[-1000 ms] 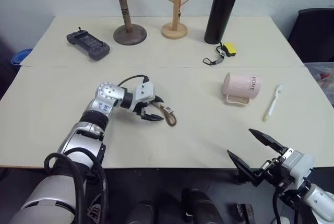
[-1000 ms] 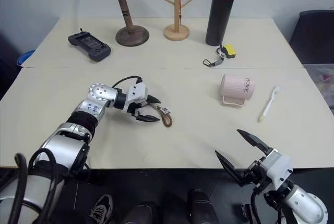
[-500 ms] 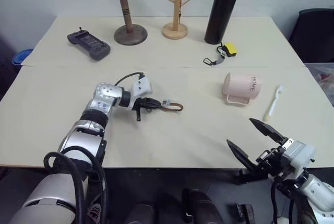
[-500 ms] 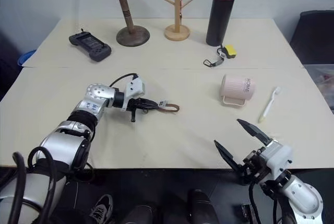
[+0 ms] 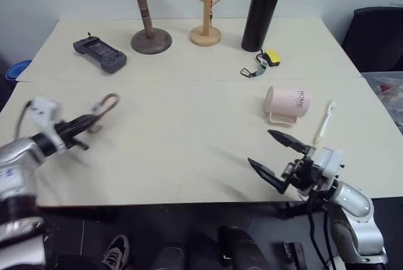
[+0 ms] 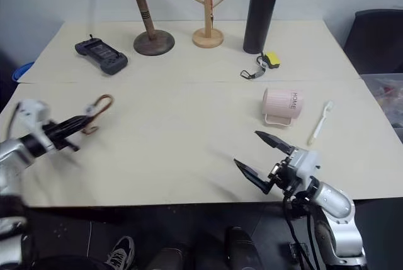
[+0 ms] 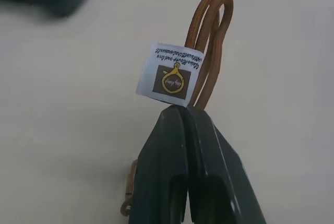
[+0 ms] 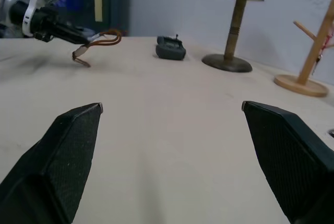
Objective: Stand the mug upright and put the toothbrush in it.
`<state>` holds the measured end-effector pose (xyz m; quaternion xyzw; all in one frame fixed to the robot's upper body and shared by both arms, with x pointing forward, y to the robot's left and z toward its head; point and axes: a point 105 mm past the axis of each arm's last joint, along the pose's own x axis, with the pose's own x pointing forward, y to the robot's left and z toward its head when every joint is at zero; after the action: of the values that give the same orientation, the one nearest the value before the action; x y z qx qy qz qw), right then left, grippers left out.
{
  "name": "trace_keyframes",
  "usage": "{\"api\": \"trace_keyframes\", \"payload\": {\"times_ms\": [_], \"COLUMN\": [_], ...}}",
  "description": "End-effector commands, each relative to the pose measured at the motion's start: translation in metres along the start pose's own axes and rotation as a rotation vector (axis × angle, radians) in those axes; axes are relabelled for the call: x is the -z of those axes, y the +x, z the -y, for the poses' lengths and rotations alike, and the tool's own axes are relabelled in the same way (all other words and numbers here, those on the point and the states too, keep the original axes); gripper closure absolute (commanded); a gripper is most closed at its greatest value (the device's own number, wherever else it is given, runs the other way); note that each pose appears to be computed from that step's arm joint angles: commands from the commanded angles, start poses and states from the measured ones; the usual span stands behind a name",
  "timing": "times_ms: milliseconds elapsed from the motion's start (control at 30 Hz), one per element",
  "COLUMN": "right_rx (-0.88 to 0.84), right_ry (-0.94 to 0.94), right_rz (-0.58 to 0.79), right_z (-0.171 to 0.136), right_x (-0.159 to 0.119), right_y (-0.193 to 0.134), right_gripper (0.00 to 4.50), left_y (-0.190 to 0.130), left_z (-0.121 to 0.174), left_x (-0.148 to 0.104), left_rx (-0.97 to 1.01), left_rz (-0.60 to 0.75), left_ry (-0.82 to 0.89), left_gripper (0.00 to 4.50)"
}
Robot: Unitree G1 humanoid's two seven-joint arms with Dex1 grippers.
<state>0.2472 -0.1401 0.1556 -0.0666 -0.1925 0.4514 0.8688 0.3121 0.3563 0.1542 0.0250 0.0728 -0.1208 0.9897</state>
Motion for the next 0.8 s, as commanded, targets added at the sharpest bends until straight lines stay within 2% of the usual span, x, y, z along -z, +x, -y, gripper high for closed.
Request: {"api": "trace_keyframes", "payload": {"times_ms": [33, 100, 133, 167, 267, 433, 467, 500, 533, 567, 633, 700, 767, 800], "right_rx": [-0.103, -0.109, -0.107, -0.108, -0.111, -0.087, -0.067, -0.048, -0.035, 0.000, 0.084, 0.179, 0.288, 0.335], "right_ry": [0.000, 0.004, 0.004, 0.002, -0.006, 0.006, 0.063, 0.161, 0.232, 0.222, 0.203, 0.166, 0.122, 0.105], "right_rz": [0.044, 0.052, 0.055, 0.055, 0.047, -0.006, -0.011, -0.024, -0.058, -0.079, -0.116, -0.180, -0.236, -0.267], "right_z": [-0.015, -0.014, -0.013, -0.012, -0.008, 0.002, 0.005, 0.006, 0.005, 0.006, 0.011, 0.016, 0.021, 0.023], "right_x": [0.000, 0.002, 0.002, 0.002, 0.003, -0.002, -0.005, -0.007, -0.007, -0.009, -0.011, -0.006, 0.000, 0.004], "right_y": [0.011, 0.013, 0.013, 0.014, 0.014, 0.001, -0.004, -0.010, -0.017, -0.025, -0.037, -0.053, -0.069, -0.075], "right_gripper": [0.00, 0.00, 0.00, 0.00, 0.00, 0.00, 0.00, 0.00, 0.00, 0.00, 0.00, 0.00, 0.00, 0.00], "left_y": [-0.036, -0.043, -0.045, -0.045, -0.043, -0.039, -0.038, -0.036, -0.035, -0.033, -0.036, -0.026, -0.019, -0.016], "left_z": [-0.021, -0.020, -0.018, -0.015, -0.008, -0.013, -0.012, -0.008, -0.003, 0.018, 0.058, 0.075, 0.092, 0.099], "left_x": [0.003, 0.013, 0.015, 0.018, 0.018, -0.012, -0.019, -0.028, -0.035, -0.051, -0.070, -0.048, -0.025, -0.020], "left_rx": [-0.265, -0.312, -0.323, -0.322, -0.287, -0.224, -0.199, -0.152, -0.100, 0.047, 0.310, 0.431, 0.546, 0.589], "left_rz": [-0.024, -0.054, -0.055, -0.064, -0.050, 0.052, 0.070, 0.101, 0.121, 0.201, 0.327, 0.210, 0.116, 0.114], "left_ry": [-0.079, -0.119, -0.137, -0.140, -0.127, -0.015, 0.027, 0.065, 0.093, 0.131, 0.183, 0.235, 0.261, 0.271], "left_gripper": [4.48, 4.48, 4.03, 3.89, 2.97, 1.44, 1.14, 0.85, 0.85, 0.85, 0.44, 0.02, 0.02, 0.02]}}
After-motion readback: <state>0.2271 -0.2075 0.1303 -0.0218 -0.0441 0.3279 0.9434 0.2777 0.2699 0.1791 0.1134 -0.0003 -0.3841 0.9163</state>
